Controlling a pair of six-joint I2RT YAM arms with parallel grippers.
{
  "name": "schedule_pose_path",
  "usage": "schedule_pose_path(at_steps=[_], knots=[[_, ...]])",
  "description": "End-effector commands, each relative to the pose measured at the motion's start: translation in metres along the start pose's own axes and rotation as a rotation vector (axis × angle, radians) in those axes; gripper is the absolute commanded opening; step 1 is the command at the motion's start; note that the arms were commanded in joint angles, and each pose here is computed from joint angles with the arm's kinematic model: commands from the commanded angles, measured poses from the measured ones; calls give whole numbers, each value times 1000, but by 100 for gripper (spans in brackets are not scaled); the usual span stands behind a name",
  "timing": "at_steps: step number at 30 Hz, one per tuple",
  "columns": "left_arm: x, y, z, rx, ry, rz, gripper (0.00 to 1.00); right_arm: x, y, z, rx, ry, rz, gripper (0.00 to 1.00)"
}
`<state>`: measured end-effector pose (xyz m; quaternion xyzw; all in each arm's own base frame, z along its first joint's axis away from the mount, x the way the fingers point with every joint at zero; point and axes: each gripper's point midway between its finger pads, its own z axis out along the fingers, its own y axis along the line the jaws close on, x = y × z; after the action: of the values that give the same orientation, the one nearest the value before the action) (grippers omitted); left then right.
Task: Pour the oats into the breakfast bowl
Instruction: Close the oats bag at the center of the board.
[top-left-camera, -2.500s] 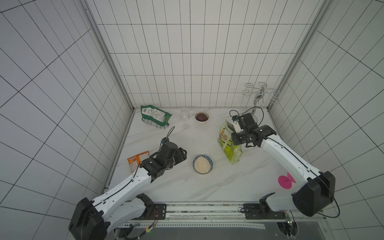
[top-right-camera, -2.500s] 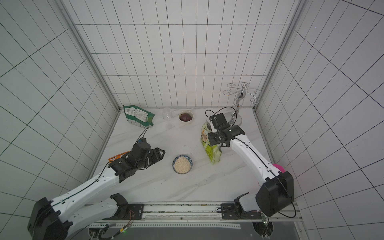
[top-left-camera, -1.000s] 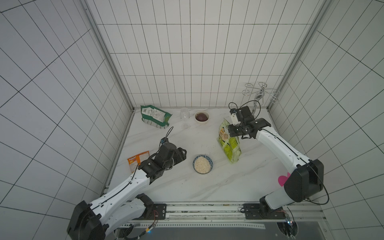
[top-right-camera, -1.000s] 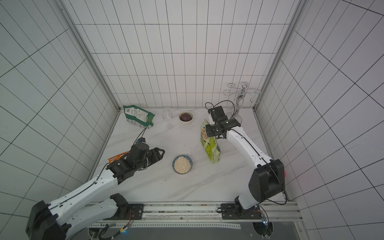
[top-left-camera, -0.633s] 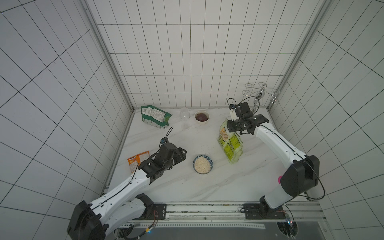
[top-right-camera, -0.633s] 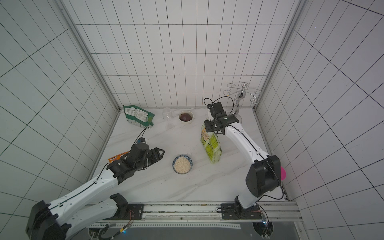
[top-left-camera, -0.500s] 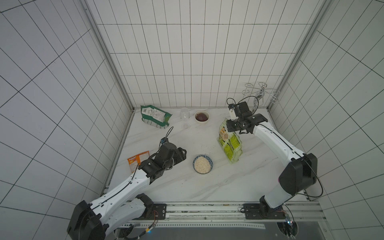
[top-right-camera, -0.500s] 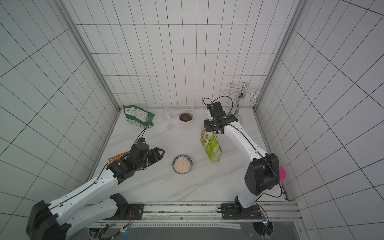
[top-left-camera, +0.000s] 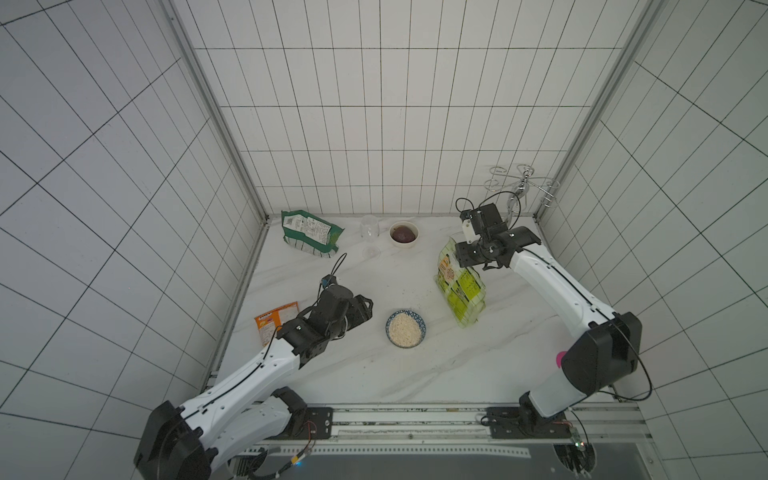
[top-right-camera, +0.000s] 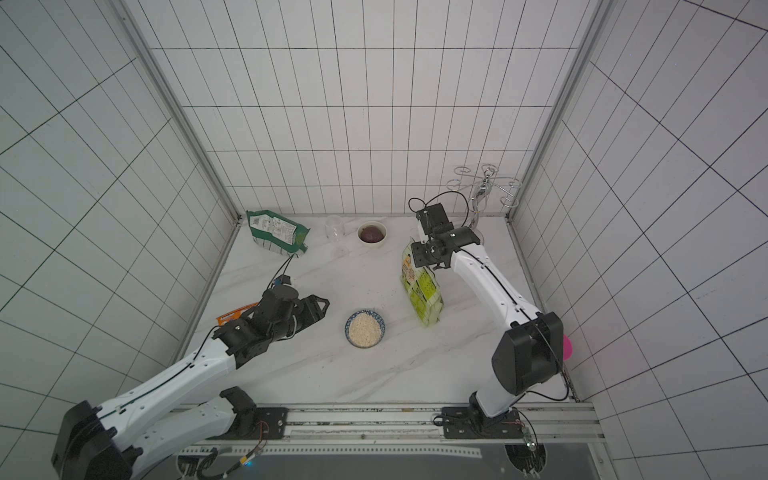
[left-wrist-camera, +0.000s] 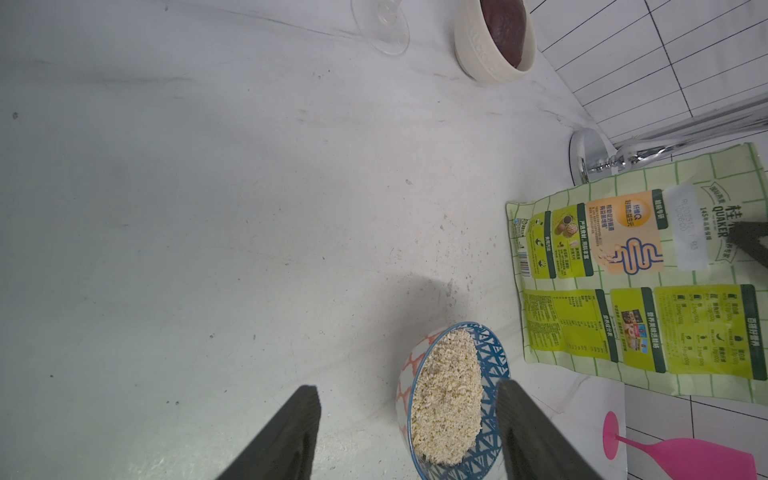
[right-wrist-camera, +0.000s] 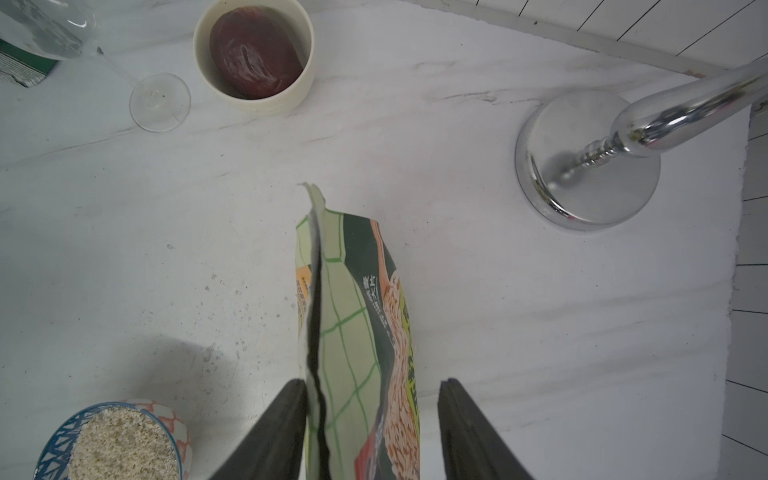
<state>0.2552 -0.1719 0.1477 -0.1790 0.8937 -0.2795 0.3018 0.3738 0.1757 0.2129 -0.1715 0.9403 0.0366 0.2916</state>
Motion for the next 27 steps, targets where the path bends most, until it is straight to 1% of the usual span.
schedule_pose_path(at_steps=[1,2,3,4,9,12,13,14,15,16,17,18,19,20,21,22,23,24,27], knots=[[-5,0,-2,3,-23,1,69,17,4,-2,-7,53,-14,44],[-5,-1,-2,3,-22,2,69,18,5,-2,-13,57,-17,32],[-5,-1,-2,2,-22,2,69,18,6,-3,-18,57,-19,8],[-6,-1,-2,3,-22,3,69,17,6,-3,-16,57,-20,0],[-6,-3,-3,8,-24,10,69,15,4,-12,-9,22,-22,0],[-7,-3,-3,8,-26,14,69,16,6,-17,-27,27,-14,0],[-7,-3,-3,7,-26,15,69,18,7,-18,-38,38,-12,6],[-7,-3,-3,9,-25,16,69,21,9,-19,-43,48,-16,23],[-7,-3,-3,8,-25,16,69,24,9,-20,-42,54,-21,33],[-7,-4,-2,8,-24,18,69,29,9,-20,-35,62,-27,40],[-7,-3,-2,6,-24,17,69,32,9,-20,-30,66,-34,43],[-7,-4,-2,7,-25,19,69,36,9,-21,-29,69,-38,43],[-7,-4,-2,7,-26,20,69,40,10,-20,-31,77,-42,42],[-8,-4,-2,6,-27,19,69,43,11,-19,-31,83,-46,39],[-8,-4,-2,5,-29,18,69,45,11,-18,-29,88,-46,33],[-9,-4,-2,7,-29,19,69,46,9,-18,-22,89,-46,24],[-9,-4,-2,8,-28,19,69,47,8,-17,-16,92,-48,11],[-8,-5,-1,7,-25,20,69,46,8,-17,-14,93,-51,0],[-9,-6,-1,10,-26,27,69,44,9,-21,-23,77,-53,0]])
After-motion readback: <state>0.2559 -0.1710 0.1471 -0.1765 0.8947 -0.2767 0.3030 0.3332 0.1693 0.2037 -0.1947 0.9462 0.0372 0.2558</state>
